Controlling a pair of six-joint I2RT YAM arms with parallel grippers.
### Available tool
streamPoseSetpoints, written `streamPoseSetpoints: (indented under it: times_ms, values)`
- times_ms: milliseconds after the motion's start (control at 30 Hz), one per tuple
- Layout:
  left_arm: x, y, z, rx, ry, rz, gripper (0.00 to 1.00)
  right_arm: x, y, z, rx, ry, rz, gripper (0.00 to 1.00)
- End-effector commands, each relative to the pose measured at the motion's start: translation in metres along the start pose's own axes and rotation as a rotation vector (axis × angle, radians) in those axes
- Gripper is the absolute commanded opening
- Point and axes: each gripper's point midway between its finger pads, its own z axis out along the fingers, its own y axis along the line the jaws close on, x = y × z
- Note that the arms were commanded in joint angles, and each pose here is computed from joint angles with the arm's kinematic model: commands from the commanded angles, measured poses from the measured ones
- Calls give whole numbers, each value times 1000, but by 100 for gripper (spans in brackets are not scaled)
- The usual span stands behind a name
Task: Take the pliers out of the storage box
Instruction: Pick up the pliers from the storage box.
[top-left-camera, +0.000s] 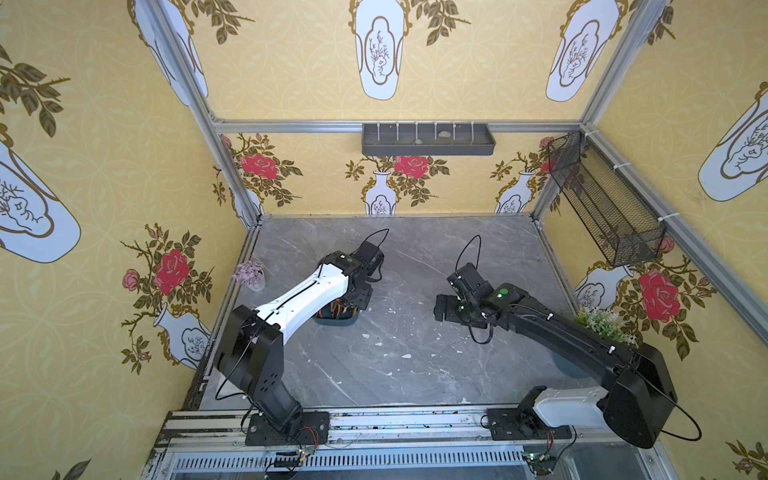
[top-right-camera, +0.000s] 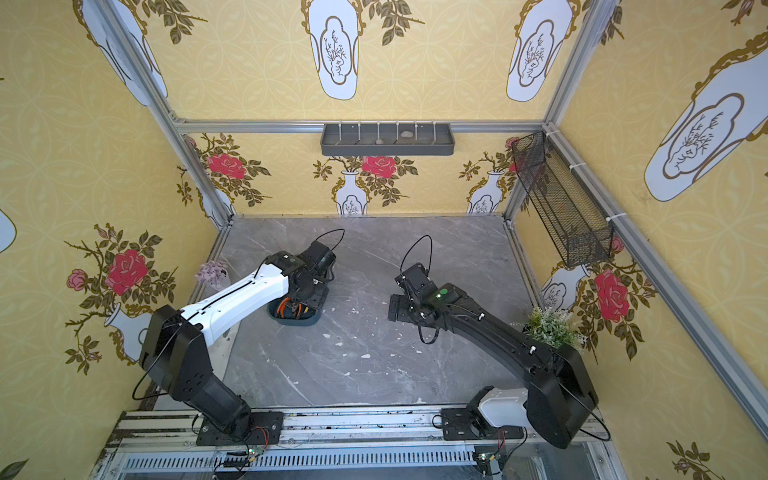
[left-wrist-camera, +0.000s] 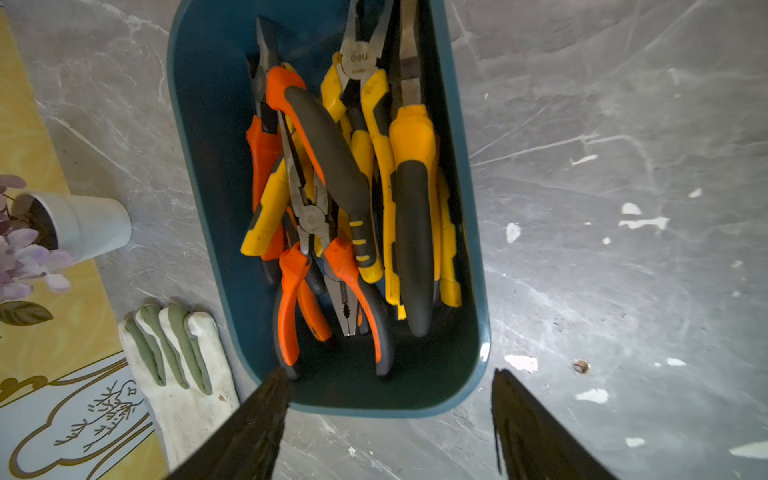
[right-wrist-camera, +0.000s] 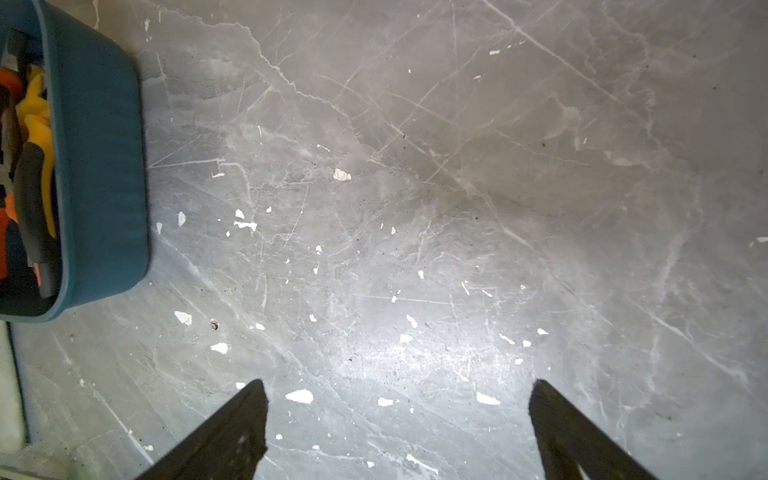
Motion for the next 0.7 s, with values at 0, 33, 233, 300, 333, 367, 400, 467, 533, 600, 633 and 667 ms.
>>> streamPoseSetpoints:
  times_ms: [0,33,233,300,333,367,400,467,533,600,633,667]
  values:
    - [1,6,13,-50,23,25,77,-6,3,7,-1,-13,-14,98]
    - [1,5,17,-50,29,27,77,-7,3,9,2,-9,-16,98]
    - [-1,2,38,-59,49,30,72,-8,5,17,8,-1,-27,97]
    - [-3,1,41,-65,51,37,72,-8,4,19,12,1,-27,98]
    - [-3,1,43,-70,53,40,71,-8,4,19,11,2,-25,97]
    - [-3,2,45,-78,57,44,69,-8,4,19,12,2,-23,98]
    - [-3,3,46,-88,60,46,67,-7,4,19,10,2,-22,98]
    - [-3,5,47,-102,58,45,62,-7,4,20,10,2,-22,98]
    - [-4,6,48,-104,52,40,60,-8,3,19,13,2,-27,97]
    - [-3,6,50,-105,54,38,60,-10,3,17,14,-3,-33,97]
    - [-3,7,51,-110,54,38,58,-10,3,16,14,-4,-35,98]
    - [-3,7,51,-113,53,39,54,-11,2,15,14,-8,-39,97]
